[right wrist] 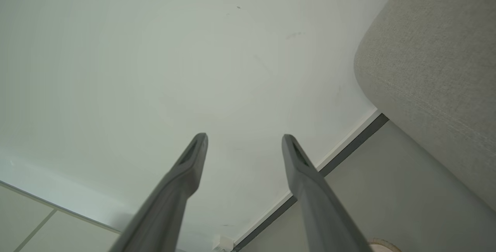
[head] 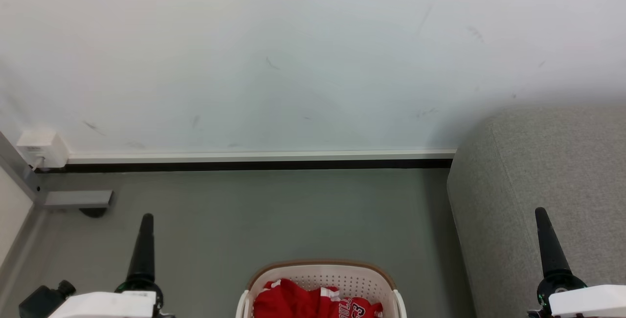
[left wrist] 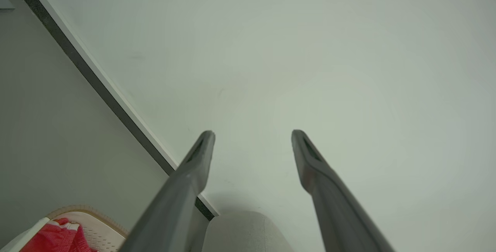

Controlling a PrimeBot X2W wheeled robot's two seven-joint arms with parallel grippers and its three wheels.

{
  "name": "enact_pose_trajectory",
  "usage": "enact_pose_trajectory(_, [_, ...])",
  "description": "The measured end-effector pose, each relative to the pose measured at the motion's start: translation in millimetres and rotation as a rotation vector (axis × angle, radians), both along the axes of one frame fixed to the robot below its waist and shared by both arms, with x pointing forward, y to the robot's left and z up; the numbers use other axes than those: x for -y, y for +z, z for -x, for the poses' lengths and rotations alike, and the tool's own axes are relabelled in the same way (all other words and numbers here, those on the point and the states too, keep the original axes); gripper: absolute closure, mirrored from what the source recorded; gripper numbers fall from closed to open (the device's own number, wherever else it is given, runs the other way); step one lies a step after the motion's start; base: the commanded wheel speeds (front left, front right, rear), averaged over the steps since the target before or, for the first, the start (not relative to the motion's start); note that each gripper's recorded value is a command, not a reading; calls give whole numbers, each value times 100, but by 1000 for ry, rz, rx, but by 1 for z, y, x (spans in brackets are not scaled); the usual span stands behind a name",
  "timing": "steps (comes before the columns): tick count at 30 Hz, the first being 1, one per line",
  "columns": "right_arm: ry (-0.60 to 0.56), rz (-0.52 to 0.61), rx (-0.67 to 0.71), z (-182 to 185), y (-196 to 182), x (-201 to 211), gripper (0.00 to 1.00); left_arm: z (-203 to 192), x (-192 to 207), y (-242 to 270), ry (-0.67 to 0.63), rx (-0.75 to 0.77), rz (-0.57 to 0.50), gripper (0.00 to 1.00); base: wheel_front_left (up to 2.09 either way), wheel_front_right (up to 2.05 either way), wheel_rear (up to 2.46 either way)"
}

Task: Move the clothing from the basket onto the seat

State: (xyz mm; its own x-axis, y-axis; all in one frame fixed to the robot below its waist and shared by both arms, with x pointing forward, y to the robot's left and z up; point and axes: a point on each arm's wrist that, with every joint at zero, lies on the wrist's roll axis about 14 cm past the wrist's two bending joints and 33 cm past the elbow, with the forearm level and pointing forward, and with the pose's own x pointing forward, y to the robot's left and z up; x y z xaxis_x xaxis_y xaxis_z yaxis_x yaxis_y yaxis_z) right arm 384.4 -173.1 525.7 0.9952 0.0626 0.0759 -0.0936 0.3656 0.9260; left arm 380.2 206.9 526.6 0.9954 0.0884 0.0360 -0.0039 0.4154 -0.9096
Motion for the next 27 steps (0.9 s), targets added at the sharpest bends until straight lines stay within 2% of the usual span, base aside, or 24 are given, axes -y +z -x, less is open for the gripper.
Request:
enact_pose_trajectory(13, [7,335,52,1,-1,-5,0,3,7,-1,17,-43,-333,0,0,0,0])
enact_pose_trajectory(20, [2,430,55,2,-5,-7,0,7,13,-3,14,-54,-473,0,0,0,0])
enact_pose_trajectory(27, [9,513,55,2,-9,-11,0,8,13,-1,26,-47,-561,0,0,0,0])
